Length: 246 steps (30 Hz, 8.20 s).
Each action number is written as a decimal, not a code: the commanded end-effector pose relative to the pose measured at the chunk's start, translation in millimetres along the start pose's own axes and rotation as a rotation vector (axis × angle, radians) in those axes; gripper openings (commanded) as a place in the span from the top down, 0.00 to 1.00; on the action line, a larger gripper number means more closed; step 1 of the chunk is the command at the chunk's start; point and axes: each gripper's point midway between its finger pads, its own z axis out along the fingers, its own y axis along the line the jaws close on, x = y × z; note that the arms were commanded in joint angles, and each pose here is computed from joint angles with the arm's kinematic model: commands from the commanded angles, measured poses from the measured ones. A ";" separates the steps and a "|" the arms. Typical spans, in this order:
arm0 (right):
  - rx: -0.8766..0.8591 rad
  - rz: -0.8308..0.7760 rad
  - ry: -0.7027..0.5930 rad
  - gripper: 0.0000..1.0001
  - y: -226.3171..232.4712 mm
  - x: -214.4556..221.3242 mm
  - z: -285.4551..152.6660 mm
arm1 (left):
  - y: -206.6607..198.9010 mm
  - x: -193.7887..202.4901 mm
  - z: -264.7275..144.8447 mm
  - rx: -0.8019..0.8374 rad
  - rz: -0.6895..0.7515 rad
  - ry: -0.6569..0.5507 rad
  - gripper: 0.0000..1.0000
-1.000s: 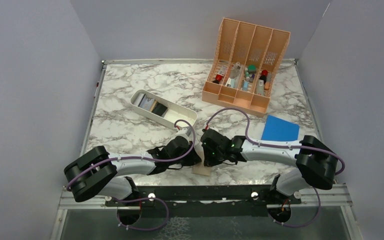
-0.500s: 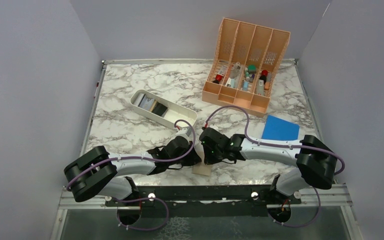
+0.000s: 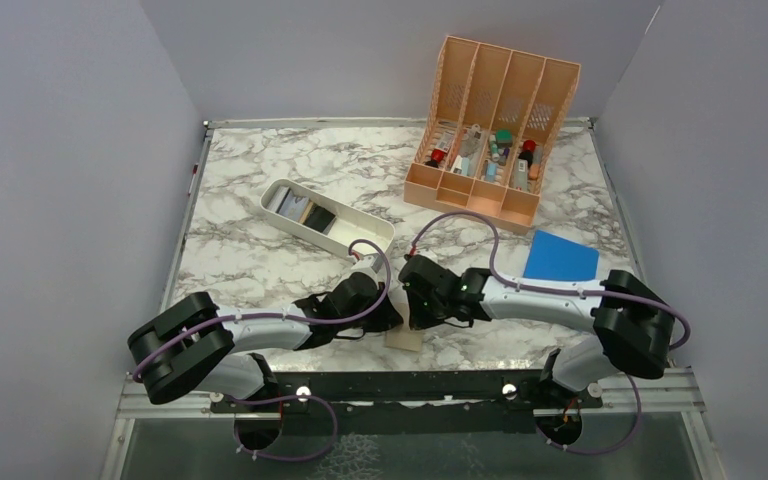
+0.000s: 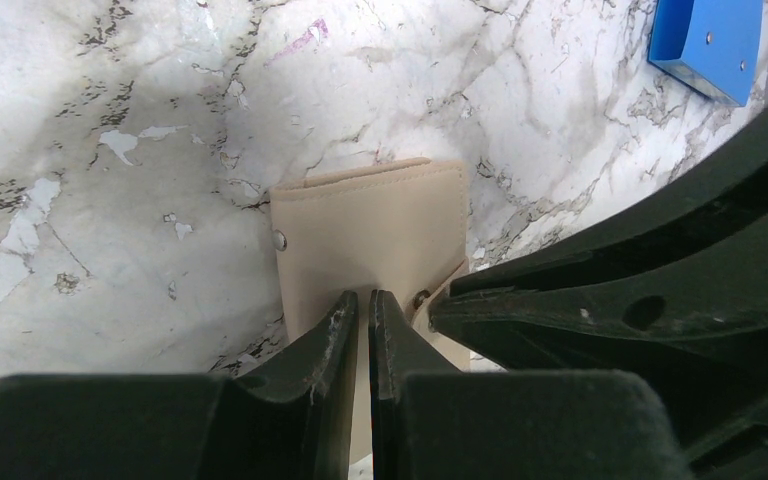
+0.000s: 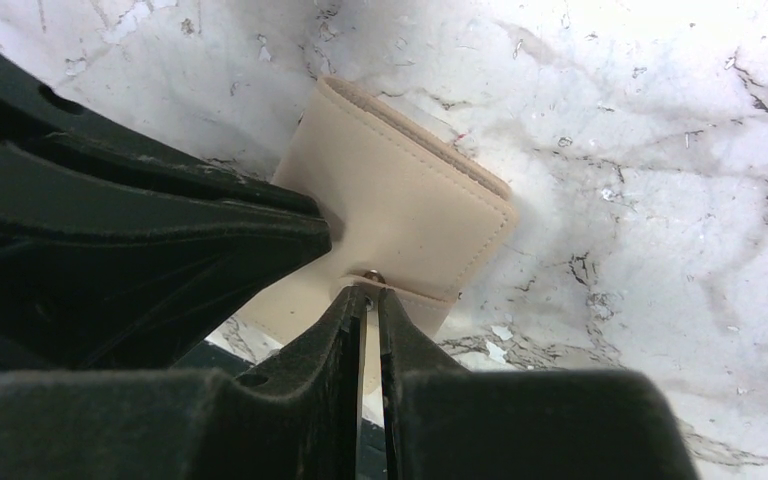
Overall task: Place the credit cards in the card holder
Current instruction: Close the card holder at the center of the board.
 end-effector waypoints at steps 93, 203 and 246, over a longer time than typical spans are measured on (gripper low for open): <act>0.166 -0.018 -0.072 0.86 -2.1 -8.9 9.0 | 18.1 16.1 -4.1 -0.046 0.001 0.033 0.87; 0.057 0.010 -0.041 0.75 -6.3 -24.0 -28.2 | -5.6 -7.6 -10.9 0.043 0.004 0.000 0.85; -0.132 -0.026 0.055 0.79 8.1 16.4 -8.2 | -13.4 9.6 -13.9 0.081 -0.032 0.018 0.95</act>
